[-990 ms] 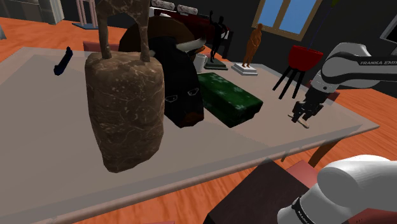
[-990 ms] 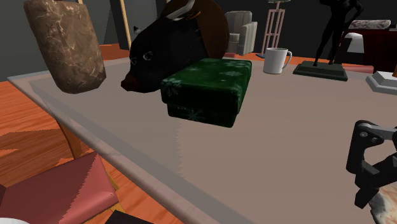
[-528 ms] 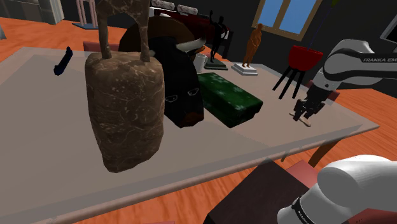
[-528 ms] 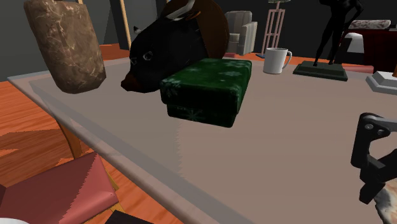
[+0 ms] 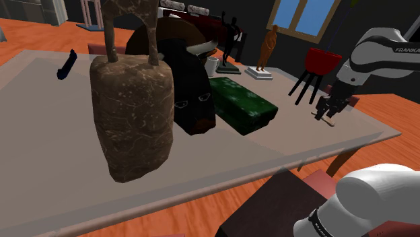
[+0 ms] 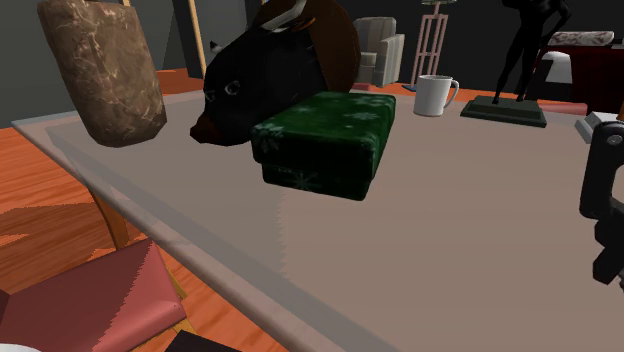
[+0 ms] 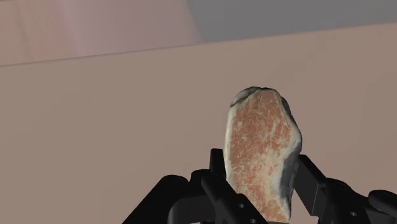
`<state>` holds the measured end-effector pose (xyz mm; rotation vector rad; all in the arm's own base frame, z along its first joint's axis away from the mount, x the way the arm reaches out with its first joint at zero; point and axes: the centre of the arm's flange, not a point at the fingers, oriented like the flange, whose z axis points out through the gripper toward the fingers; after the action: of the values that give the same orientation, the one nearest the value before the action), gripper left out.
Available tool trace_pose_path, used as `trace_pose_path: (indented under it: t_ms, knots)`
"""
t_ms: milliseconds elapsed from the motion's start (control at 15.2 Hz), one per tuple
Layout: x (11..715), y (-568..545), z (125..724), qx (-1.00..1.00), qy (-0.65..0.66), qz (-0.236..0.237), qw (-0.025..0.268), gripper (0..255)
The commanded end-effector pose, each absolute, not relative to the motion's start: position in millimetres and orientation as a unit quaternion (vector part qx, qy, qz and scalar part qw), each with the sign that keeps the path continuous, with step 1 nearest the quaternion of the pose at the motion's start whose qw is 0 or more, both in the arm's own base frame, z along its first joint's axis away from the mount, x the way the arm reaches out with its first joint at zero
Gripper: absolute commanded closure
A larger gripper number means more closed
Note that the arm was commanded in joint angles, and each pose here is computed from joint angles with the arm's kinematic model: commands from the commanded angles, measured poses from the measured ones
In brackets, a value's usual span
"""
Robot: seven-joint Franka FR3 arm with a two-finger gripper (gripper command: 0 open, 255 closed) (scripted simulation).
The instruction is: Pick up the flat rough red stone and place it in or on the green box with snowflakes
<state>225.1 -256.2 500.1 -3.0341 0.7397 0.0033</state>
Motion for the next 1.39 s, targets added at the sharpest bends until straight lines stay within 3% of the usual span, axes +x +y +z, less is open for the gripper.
trace_pose_path:
  t_ms: [0,1320]
  knots:
    - [224,-256,511,-0.972,0.237,0.001,0.009,255]
    - [224,-256,613,-0.972,0.237,0.001,0.009,255]
